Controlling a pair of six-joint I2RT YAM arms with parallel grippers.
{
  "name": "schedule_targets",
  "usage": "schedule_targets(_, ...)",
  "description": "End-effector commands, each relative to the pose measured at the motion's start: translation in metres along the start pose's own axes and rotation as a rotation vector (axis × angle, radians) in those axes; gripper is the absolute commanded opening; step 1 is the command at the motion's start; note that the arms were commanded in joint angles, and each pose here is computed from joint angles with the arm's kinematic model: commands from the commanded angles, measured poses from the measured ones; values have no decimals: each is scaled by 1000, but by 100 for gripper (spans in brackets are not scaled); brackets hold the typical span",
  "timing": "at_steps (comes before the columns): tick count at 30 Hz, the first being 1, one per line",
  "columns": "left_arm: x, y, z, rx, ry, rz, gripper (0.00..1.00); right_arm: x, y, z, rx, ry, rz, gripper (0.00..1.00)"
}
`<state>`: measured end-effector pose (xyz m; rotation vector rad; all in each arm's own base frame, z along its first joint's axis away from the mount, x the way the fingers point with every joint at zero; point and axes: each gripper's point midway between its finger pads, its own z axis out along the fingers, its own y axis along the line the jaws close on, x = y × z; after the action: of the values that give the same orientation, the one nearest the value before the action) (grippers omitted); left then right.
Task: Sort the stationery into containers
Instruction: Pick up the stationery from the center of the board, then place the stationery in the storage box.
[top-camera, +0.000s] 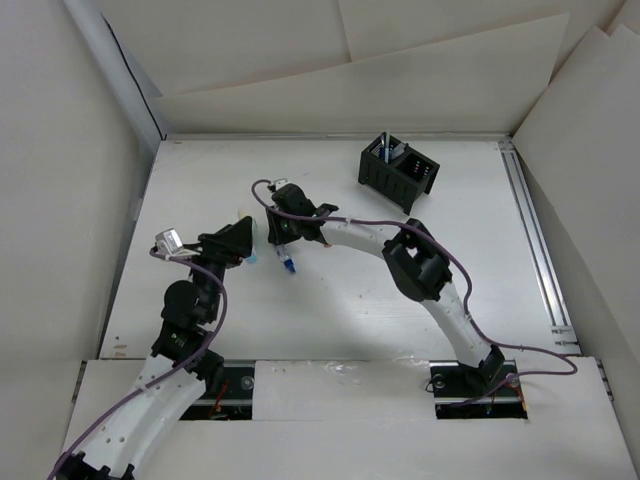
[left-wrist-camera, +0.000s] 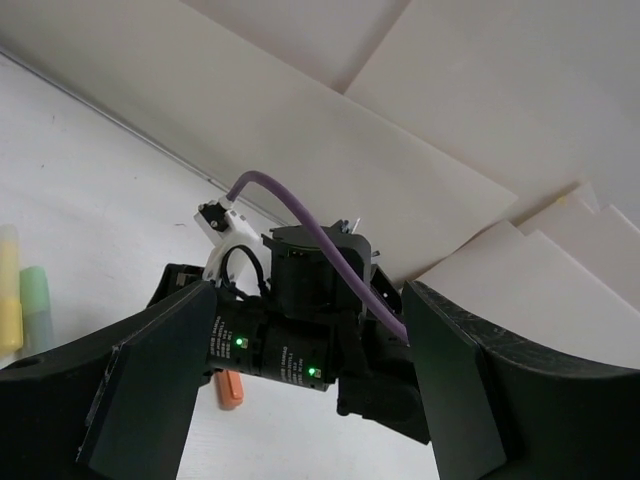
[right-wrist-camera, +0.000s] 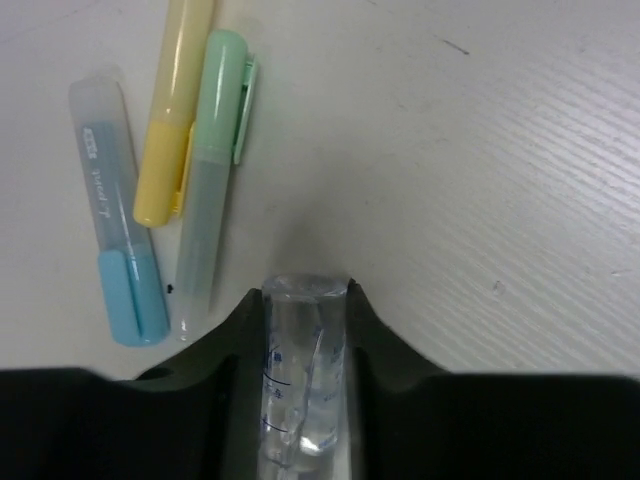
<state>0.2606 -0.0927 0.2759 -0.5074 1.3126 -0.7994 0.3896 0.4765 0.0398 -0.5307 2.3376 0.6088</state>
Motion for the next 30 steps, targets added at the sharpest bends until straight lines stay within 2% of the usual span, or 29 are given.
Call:
schedule_targets(1,-5,-4,-1,21,-28,-13,72,-1,8,0,-51,-16,38,10)
schedule_targets(3,-3,-2,0,13,-20,-9,72,-23,6,-15,-62,-72,62,0)
schedule_targets(6,-1,-3,1,20,-13,-9,72,-47,2,-44,-53,-139,70,0)
schedule_targets(8,3,-2,1,20,1,-6,72,-62,-17,-59,-28,-182,93,0)
schedule_targets(10,1,-4,2,26,-5,-8,72,-93,-22,-90,-40,-267,118,0)
schedule_targets(14,2,-5,1,34,2,-8,72,-137,-82,-141,50,-407,195,0)
schedule_targets(15,3,-5,2,34,2,-8,72,-146,-120,-153,114,-441,251,0)
schedule_targets(16,3,-8,2,47,4,-11,72,-172,-159,-183,187,-542,320,0)
schedule_targets(17,5,-7,3,41,10,-8,72,-177,-156,-192,175,-567,331,0)
schedule_targets(18,6,-8,3,48,16,-8,72,-191,-202,-216,296,-649,392,0)
schedule_targets(22,10,-7,5,49,31,-5,72,-211,-292,-283,549,-851,526,0)
schedule_targets(25,14,-8,7,56,43,-4,72,-216,-338,-311,682,-945,578,0)
schedule_targets(30,20,-6,8,50,63,2,72,-226,-384,-334,840,-1015,580,0)
